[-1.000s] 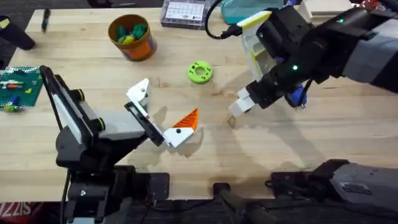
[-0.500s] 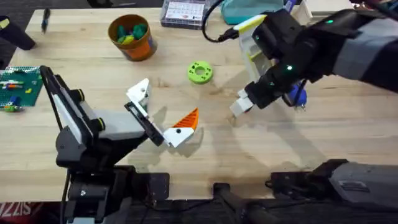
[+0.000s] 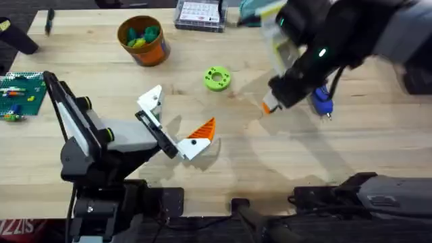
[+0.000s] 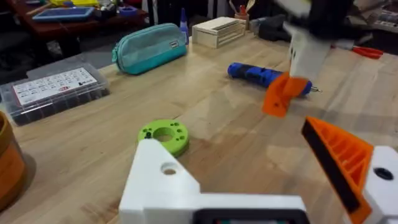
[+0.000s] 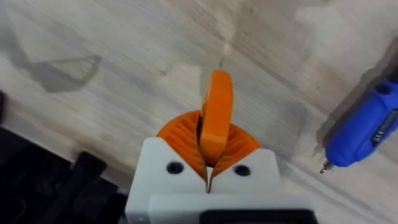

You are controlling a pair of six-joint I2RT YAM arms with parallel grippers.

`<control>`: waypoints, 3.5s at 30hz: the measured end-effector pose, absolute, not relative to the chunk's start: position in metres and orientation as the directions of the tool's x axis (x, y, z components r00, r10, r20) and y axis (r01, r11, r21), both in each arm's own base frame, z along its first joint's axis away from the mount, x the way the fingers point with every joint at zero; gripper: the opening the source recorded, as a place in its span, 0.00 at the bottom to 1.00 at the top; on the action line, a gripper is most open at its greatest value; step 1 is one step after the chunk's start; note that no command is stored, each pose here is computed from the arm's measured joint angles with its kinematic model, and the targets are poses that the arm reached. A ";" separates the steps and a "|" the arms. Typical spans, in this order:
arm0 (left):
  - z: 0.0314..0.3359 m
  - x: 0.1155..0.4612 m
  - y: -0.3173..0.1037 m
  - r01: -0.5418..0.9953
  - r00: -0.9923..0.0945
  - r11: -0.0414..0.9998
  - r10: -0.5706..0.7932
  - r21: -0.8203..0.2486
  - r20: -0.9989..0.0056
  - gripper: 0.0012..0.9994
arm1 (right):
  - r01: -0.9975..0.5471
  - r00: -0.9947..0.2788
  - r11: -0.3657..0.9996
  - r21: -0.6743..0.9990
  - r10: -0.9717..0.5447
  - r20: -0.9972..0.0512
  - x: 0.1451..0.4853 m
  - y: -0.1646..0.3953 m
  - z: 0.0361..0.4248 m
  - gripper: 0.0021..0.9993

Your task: Pick up the gripper from the table and insert it into the empty holder that is missing its gripper. Then pick up a screw, insert it into the mounting hole, and use the screwdriver to tighten it. Finally, clean up the table by picking up the vegetable and placing it into the bucket.

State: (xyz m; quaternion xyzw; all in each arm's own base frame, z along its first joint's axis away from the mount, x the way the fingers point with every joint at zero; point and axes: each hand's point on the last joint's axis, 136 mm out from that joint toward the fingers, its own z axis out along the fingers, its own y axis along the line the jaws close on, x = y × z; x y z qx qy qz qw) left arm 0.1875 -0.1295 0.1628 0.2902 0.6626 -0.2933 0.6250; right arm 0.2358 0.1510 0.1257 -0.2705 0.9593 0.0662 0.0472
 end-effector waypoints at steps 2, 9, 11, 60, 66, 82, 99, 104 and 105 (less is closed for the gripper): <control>0.163 0.188 -0.129 0.751 -0.050 0.660 0.018 -0.026 -0.999 0.99 | -0.523 -0.848 0.844 0.118 -0.500 -0.177 0.241 0.157 0.151 0.00; 0.163 0.183 -0.133 0.772 -0.052 0.635 0.017 -0.029 -0.998 0.99 | -0.542 -0.822 0.785 0.299 -0.421 -0.385 0.233 0.182 0.225 0.00; 0.162 0.181 -0.135 0.781 -0.056 0.624 0.017 -0.033 -0.998 0.99 | -0.540 -0.821 0.766 0.350 -0.386 -0.421 0.231 0.183 0.234 0.00; 0.161 0.172 -0.141 0.820 -0.062 0.571 0.016 -0.041 -0.998 0.99 | -0.338 -0.827 -0.137 0.931 -0.428 -0.364 0.215 0.314 0.189 0.00; 0.161 0.172 -0.141 0.820 -0.062 0.571 0.016 -0.041 -0.998 0.99 | -0.361 -0.817 -0.139 0.922 -0.430 -0.385 0.216 0.324 0.192 0.00; 0.161 0.172 -0.141 0.819 -0.065 0.572 0.015 -0.044 -0.998 0.99 | -0.215 -0.848 -0.088 0.973 -0.477 -0.231 0.218 0.337 0.175 0.00; 0.161 0.171 -0.142 0.825 -0.065 0.564 0.016 -0.045 -0.998 0.99 | -0.198 -0.849 -0.077 0.977 -0.485 -0.211 0.218 0.345 0.183 0.00; 0.161 0.171 -0.142 0.822 -0.066 0.567 0.015 -0.046 -0.998 0.99 | -0.197 -0.850 -0.075 0.978 -0.484 -0.208 0.221 0.346 0.177 0.00; 0.161 0.172 -0.142 0.822 -0.066 0.568 0.015 -0.046 -0.998 0.99 | -0.194 -0.849 -0.075 0.978 -0.486 -0.205 0.221 0.347 0.175 0.00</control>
